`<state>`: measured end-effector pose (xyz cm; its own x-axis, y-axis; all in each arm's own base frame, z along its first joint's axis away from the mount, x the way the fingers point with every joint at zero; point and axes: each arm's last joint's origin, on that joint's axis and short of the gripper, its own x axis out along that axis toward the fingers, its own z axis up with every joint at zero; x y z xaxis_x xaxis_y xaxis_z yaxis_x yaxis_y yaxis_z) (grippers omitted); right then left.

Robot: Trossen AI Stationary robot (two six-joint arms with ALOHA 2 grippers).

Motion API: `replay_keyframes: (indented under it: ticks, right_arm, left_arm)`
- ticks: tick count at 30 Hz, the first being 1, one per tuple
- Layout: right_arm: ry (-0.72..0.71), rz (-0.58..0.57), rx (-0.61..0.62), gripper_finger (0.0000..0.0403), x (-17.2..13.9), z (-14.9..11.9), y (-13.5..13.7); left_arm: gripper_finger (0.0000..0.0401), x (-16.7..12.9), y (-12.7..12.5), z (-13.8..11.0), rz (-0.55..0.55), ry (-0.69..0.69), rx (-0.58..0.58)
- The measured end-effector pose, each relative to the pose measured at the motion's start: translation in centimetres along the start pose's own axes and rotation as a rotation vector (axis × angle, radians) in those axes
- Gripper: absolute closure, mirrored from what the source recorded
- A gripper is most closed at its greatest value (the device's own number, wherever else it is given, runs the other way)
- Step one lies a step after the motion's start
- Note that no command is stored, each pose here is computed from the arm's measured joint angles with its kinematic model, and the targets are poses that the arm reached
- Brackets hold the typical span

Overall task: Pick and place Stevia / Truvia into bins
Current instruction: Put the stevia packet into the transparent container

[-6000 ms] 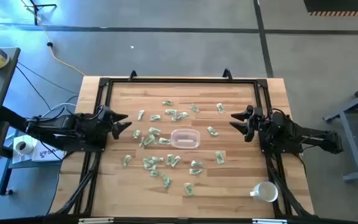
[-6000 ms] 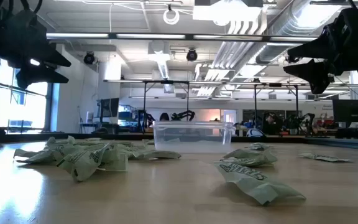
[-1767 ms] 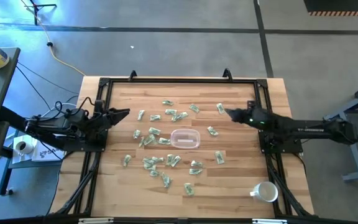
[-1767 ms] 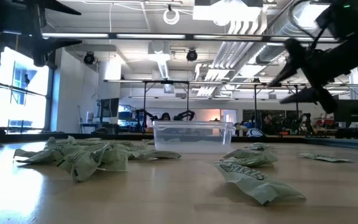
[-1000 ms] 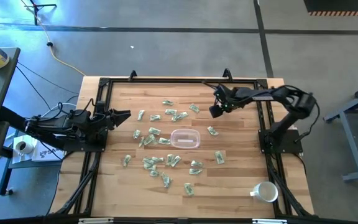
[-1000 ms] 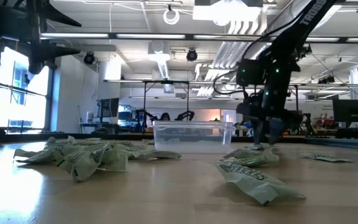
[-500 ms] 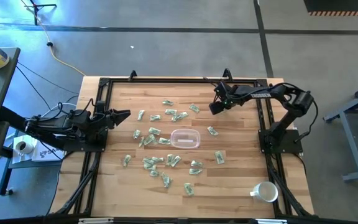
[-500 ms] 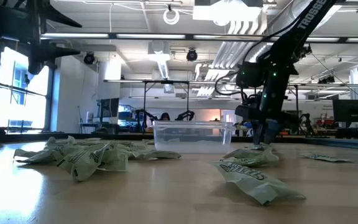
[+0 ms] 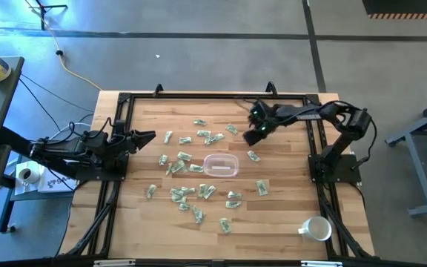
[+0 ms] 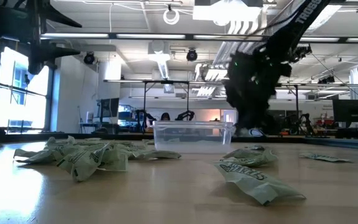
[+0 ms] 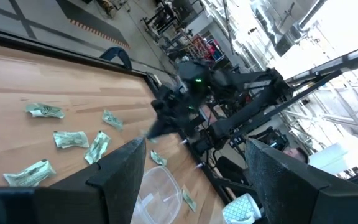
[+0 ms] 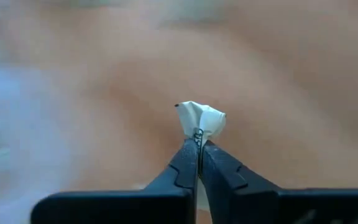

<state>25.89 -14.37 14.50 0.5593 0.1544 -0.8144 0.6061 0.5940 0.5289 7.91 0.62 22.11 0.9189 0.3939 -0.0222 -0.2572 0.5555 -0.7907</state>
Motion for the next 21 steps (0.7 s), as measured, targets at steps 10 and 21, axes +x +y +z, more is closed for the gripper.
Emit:
replay_keyframes:
  ticks: [10,21]
  right_arm:
    - [0.053,0.264,-0.485,0.0397,0.8,-0.9,11.6]
    - [-0.037,-0.003,-0.555,0.0293,3.6,-1.1,12.9]
  left_arm:
    - [0.0091,0.0,0.0,0.0,0.002,-0.003,0.000]
    - [0.0091,0.0,0.1,-0.1,0.014,0.004,0.007]
